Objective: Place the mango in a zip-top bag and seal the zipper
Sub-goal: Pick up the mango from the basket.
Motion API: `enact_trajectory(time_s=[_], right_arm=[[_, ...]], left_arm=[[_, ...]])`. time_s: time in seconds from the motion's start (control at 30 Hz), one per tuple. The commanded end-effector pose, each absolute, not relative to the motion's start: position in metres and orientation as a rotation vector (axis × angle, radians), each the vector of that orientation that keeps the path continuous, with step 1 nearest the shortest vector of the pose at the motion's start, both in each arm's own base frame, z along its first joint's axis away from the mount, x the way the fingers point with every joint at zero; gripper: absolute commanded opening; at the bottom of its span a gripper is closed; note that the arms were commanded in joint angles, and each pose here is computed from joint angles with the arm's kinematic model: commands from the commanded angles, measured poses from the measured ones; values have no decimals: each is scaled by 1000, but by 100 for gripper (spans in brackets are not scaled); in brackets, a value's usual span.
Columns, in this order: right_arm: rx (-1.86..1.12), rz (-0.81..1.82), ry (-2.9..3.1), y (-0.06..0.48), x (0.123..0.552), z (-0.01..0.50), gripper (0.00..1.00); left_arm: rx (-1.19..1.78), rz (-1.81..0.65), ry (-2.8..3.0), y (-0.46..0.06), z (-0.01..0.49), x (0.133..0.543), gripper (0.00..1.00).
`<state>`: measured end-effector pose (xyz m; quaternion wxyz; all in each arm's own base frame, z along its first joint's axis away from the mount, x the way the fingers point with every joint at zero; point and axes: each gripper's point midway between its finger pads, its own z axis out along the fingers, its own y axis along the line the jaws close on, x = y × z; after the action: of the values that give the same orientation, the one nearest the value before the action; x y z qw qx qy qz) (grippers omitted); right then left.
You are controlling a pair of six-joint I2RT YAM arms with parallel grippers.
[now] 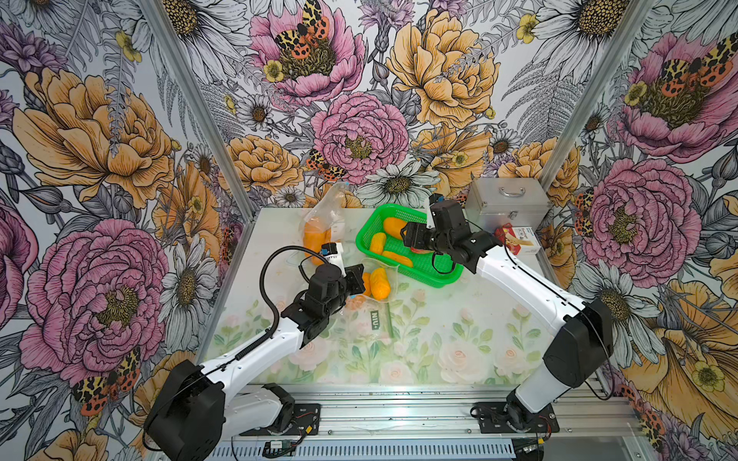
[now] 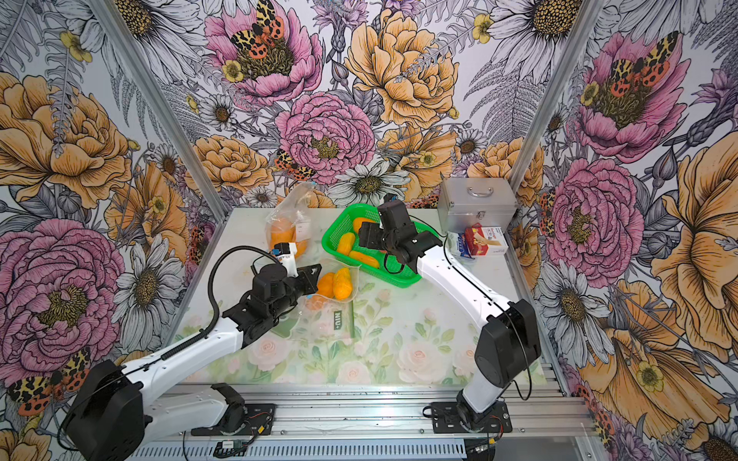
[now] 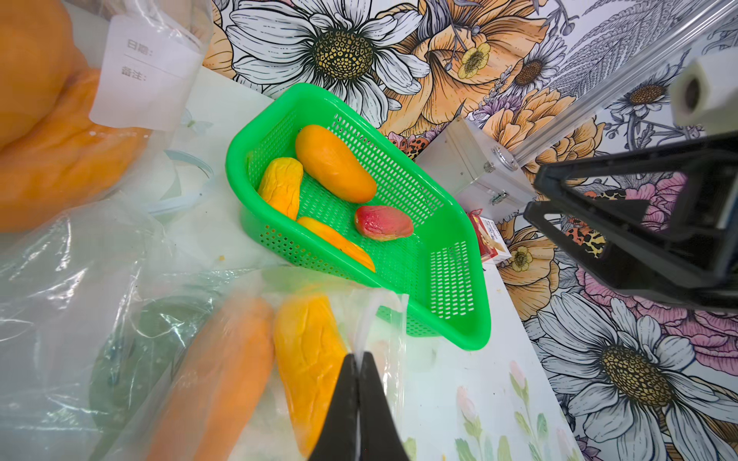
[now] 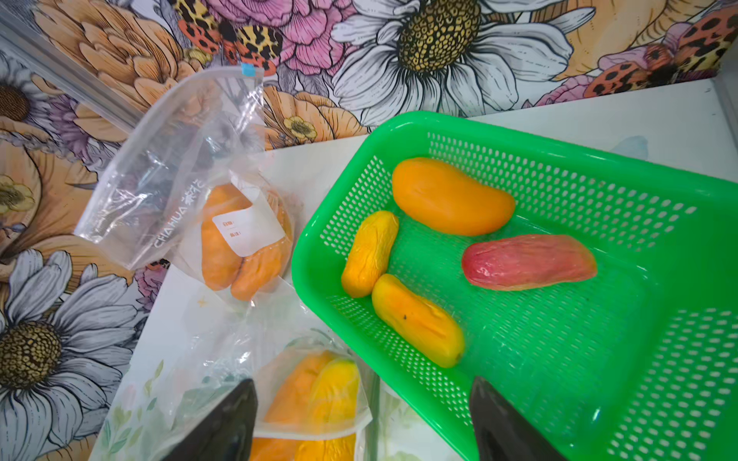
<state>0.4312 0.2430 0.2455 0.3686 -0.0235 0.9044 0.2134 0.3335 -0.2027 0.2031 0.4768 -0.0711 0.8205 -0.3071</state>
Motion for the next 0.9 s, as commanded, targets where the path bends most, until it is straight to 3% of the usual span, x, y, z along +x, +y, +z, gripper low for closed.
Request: enact_trajectory(time_s=[0.0,0.23,0.53,0.87], right_arm=[[-322,503,2490,241,428,208,79],[-478,643,2537,230,462,174,69],[-540,653,2601,236,484,120,67],[-621,511,2581,247,505,100,77]], left_arm=[[-187,-777,1958,-198,216,334,0],[-200,-799,1950,-196,220,336,0],[-205,-805,1950,-194,220,337,0],[-207,-804,1948,-192,220,337,0]])
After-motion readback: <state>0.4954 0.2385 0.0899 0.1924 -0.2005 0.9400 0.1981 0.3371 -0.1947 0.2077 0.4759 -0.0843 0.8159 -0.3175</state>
